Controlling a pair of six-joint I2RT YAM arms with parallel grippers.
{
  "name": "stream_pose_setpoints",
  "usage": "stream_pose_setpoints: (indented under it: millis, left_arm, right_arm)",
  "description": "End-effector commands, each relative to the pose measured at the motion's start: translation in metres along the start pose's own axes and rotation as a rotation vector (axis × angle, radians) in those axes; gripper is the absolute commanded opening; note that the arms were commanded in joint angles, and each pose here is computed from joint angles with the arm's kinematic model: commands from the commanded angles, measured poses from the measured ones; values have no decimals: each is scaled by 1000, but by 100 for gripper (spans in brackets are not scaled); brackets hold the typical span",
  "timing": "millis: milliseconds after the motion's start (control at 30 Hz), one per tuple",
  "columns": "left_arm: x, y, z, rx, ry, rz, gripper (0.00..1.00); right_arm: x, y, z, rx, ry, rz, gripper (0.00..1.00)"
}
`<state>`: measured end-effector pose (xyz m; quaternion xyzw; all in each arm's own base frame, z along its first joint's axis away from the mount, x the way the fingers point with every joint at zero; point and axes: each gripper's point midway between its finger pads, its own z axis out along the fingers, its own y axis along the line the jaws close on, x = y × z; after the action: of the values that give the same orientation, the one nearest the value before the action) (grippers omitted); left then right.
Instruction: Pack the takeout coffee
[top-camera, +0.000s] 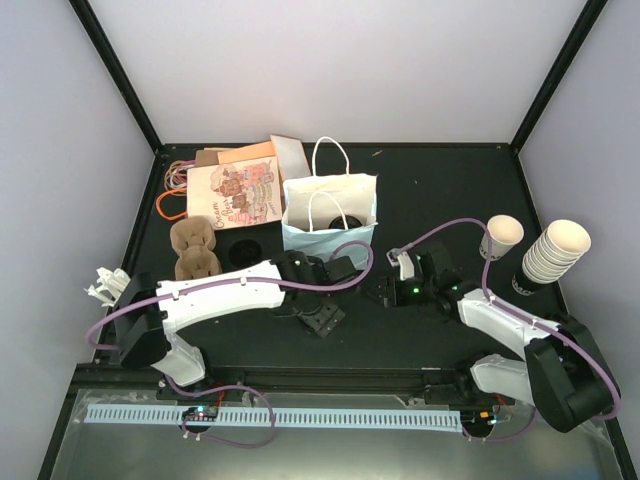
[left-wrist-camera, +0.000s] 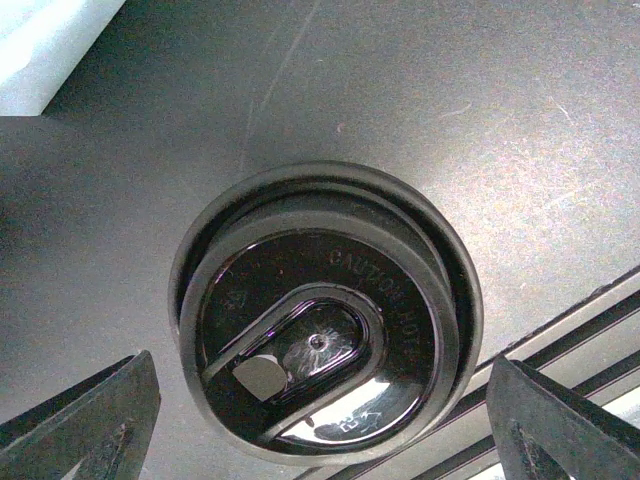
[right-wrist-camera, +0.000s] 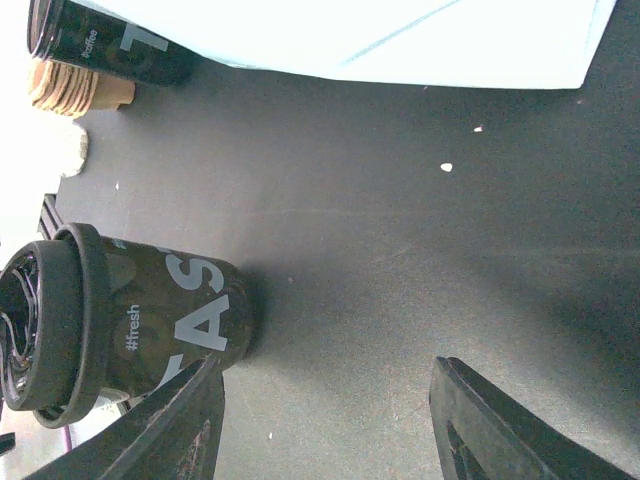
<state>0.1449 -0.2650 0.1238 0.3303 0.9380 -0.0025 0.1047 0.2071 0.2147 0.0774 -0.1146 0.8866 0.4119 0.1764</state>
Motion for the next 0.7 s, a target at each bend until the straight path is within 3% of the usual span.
stream_pose_setpoints:
  millis: [0, 667]
  left_arm:
    - [-12, 1, -18, 25, -57, -1, 92]
    - [-16, 1, -34, 39, -79, -7, 94]
  right_arm:
    - [-5, 11, 0, -24, 7, -39, 60]
    - [-3, 22, 6, -24, 29, -81, 61]
